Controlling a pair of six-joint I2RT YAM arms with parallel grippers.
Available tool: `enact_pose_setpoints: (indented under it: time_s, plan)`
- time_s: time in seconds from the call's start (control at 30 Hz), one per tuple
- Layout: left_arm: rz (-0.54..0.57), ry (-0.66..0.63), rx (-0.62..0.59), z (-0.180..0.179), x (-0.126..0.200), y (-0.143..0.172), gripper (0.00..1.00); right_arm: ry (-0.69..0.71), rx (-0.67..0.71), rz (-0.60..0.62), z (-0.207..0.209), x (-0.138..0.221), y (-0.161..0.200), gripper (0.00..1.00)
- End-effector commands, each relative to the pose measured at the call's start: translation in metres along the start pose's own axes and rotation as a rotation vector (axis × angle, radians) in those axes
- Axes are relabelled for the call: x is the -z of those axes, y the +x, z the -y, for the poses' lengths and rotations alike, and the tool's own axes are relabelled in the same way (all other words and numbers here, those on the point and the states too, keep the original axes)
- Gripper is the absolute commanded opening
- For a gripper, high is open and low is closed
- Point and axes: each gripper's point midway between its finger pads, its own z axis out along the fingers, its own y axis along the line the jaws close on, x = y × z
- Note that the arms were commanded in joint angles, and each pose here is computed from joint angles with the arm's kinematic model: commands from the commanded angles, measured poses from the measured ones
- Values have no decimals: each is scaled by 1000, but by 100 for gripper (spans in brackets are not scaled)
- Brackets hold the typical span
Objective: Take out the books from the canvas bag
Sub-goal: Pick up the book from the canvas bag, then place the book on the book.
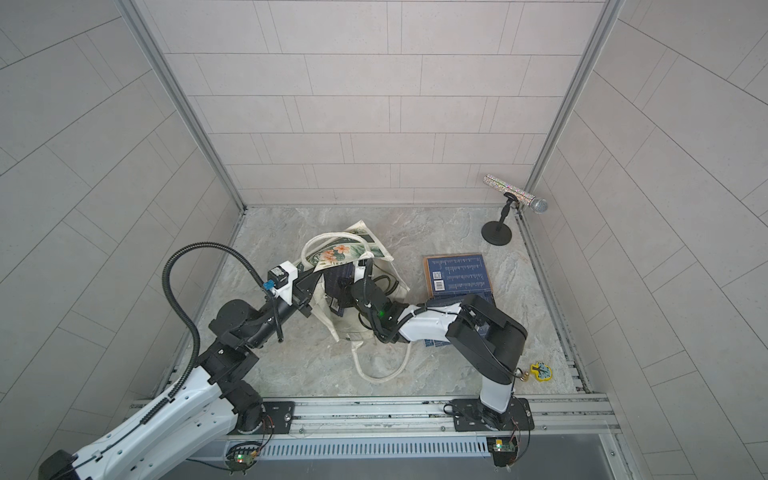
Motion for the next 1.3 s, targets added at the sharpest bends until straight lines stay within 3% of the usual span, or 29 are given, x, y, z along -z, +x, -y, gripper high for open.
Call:
enact_pose_setpoints:
  time_s: [0.0,0.33,0.77,0.87,0.97,1.1,1.27]
  plan:
    - [42,-86,-27,-16,-3,-26,0,-66,103,-11,-28,17,-15,0]
    - [-72,-240,-15,-43,-9,-8,0,-82,249,-93,-25,57,-7,0]
    - [-126,-317,-21,-56,-10,0,0,-215,358,-96,-36,113,-16,0]
    - [-127,-325,-21,-58,-10,0,0,-245,331,-26,-39,134,-37,0]
    - [-123,-326,-22,-58,-10,-1,0,-158,297,62,-27,155,-74,0]
    - [-129,-324,-23,-58,-10,-1,0,16,160,196,18,180,-118,0]
    - [-131,-317,-22,-57,-11,0,0,189,-65,331,87,203,-146,0]
